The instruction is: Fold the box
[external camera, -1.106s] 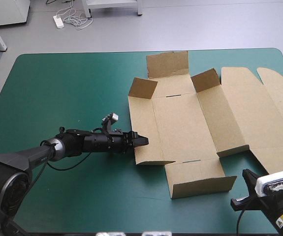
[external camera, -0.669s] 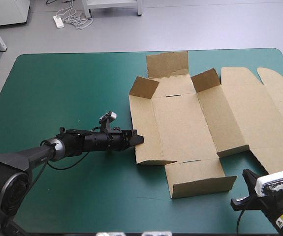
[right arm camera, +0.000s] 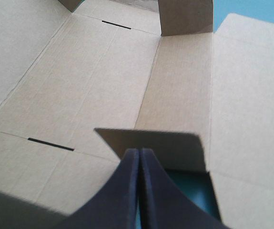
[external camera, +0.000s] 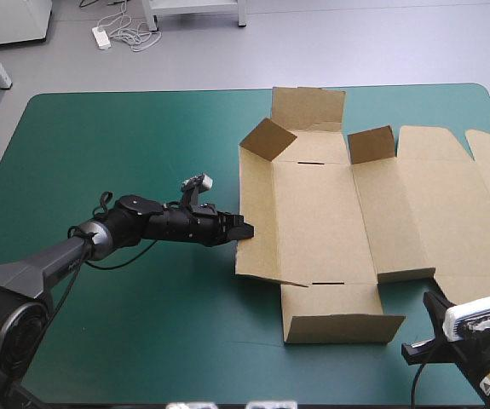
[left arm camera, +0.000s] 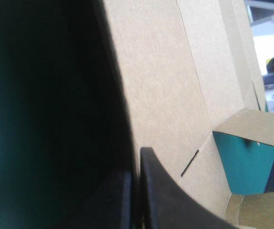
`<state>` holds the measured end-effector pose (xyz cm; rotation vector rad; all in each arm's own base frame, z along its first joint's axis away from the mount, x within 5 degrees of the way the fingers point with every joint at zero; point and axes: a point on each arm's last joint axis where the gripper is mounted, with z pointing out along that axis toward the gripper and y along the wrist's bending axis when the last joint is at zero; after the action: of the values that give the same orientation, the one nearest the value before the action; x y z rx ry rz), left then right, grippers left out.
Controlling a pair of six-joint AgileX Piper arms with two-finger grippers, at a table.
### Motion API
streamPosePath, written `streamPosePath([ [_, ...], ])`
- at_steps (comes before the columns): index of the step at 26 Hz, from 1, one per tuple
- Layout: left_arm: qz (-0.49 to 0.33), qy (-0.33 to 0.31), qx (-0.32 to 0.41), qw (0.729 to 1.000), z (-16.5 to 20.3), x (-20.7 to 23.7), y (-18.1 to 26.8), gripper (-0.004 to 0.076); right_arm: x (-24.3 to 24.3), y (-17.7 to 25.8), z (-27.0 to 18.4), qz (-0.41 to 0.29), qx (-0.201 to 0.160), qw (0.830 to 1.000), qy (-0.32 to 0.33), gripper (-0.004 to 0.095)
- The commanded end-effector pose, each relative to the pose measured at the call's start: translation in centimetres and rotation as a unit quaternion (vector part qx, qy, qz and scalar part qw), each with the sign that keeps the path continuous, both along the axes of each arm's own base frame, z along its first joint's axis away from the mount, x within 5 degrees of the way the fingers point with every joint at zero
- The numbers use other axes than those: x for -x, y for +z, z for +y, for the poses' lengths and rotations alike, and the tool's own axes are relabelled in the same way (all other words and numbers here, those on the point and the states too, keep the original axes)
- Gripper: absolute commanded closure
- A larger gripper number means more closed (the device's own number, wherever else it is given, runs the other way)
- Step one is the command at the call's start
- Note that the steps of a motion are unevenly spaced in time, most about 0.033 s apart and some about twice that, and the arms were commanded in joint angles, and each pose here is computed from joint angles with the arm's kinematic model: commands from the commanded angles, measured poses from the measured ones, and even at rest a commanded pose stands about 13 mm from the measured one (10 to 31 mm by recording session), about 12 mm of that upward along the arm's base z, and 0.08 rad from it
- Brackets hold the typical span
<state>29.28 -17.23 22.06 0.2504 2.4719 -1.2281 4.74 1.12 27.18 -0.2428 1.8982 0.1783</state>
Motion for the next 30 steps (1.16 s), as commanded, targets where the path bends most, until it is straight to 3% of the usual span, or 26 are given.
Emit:
streamPosePath([
  [1,-0.062,-0.048,-0.029,0.997,0.2,0.8,5.3,0.0733,-0.1,2.3,0.0,-0.055,-0.002,0.999,0.001,0.0927],
  [3,-0.115,-0.061,-0.103,0.986,1.3,1.2,9.2,0.0733,0.2,3.3,-0.1,-0.068,-0.014,0.998,-0.002,0.0925],
  [8,-0.184,-0.076,-0.21,0.957,3.3,2.3,14.8,0.0733,0.7,5.0,-0.3,-0.079,-0.024,0.997,-0.005,0.0925],
  [13,-0.239,-0.087,-0.308,0.917,5.0,2.5,19.2,0.0733,0.2,6.5,-0.2,-0.029,-0.039,0.999,-0.016,0.0922],
  [20,-0.316,-0.068,-0.408,0.854,6.8,1.9,22.3,0.0733,-0.8,7.3,0.1,0.042,-0.027,0.999,-0.022,0.0919],
  [25,-0.359,-0.121,-0.473,0.796,6.4,2.2,22.9,0.0733,-1.1,7.9,0.3,0.052,-0.028,0.998,-0.021,0.0919],
  [30,-0.4,-0.179,-0.5,0.747,3.5,2.5,22.4,0.0733,-0.9,8.0,0.4,0.059,-0.043,0.997,-0.015,0.0919],
])
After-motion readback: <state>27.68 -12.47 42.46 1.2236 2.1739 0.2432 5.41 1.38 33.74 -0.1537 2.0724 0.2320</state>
